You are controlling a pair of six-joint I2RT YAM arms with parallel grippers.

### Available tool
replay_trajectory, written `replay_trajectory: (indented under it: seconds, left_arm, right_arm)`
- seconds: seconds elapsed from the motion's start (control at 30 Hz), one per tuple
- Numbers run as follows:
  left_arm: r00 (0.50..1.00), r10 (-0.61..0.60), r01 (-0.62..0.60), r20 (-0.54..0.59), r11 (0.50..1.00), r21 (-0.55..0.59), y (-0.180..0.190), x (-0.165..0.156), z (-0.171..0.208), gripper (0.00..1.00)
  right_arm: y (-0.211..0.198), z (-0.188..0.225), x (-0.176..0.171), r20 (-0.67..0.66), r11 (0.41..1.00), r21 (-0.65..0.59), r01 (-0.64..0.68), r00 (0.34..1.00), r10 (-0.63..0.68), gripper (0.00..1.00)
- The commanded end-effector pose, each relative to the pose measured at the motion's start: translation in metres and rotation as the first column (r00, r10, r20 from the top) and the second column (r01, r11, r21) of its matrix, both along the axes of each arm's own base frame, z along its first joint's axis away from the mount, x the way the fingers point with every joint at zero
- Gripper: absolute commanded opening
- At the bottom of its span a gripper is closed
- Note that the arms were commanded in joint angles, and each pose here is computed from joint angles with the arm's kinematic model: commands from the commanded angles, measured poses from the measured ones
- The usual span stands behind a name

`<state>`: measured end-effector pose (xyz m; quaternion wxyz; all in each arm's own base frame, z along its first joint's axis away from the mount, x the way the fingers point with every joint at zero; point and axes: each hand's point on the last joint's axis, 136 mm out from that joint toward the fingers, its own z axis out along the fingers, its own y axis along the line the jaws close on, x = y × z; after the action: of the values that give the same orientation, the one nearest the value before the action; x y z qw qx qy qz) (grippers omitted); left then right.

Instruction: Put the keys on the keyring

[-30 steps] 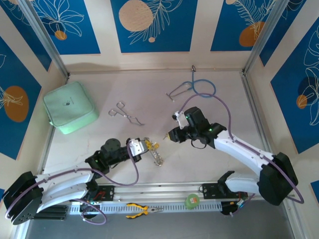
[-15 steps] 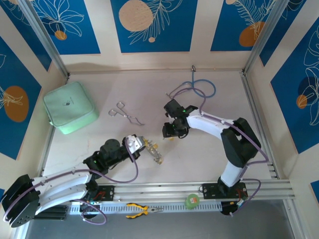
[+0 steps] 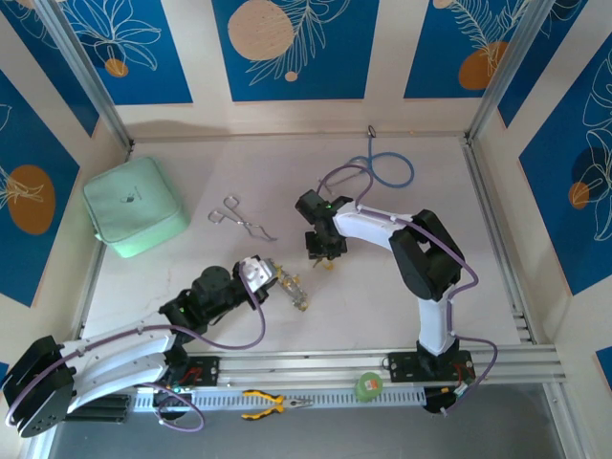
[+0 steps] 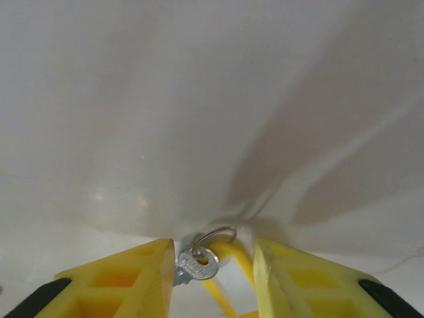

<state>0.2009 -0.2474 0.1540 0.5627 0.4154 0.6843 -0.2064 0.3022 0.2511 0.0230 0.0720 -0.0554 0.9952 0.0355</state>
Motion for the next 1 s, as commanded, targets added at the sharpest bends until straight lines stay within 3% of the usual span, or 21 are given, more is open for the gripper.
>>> replay_trajectory:
  seconds: [0.0, 0.27, 0.67, 0.8, 0.97]
  left_arm:
    - [0.998, -0.042, 0.045, 0.048, 0.998, -0.050, -0.008, -0.002, 0.021, 0.00]
    - [0.999, 0.014, -0.011, 0.047, 0.998, -0.061, -0.003, 0.006, 0.025, 0.00]
    - [0.999, 0.029, -0.028, 0.039, 0.999, -0.023, -0.003, 0.010, 0.019, 0.00]
    - [1.000, 0.013, -0.013, 0.020, 1.000, -0.011, -0.006, 0.009, 0.013, 0.00]
    - [1.000, -0.022, 0.022, 0.006, 1.000, -0.013, -0.012, 0.006, 0.011, 0.00]
  right_arm:
    - [-0.007, -0.001, -0.001, -0.003, 0.998, -0.065, 0.016, 1.000, -0.017, 0.34]
    - [-0.004, 0.001, 0.001, 0.019, 0.996, -0.091, -0.003, 1.000, 0.004, 0.27]
    - [-0.003, 0.014, 0.002, 0.065, 0.993, -0.112, -0.036, 0.997, 0.043, 0.00]
    - [0.007, 0.034, -0.005, 0.113, 0.996, -0.017, -0.083, 0.990, 0.085, 0.00]
    - [0.023, 0.049, -0.031, 0.065, 0.963, 0.232, -0.140, 0.990, 0.128, 0.00]
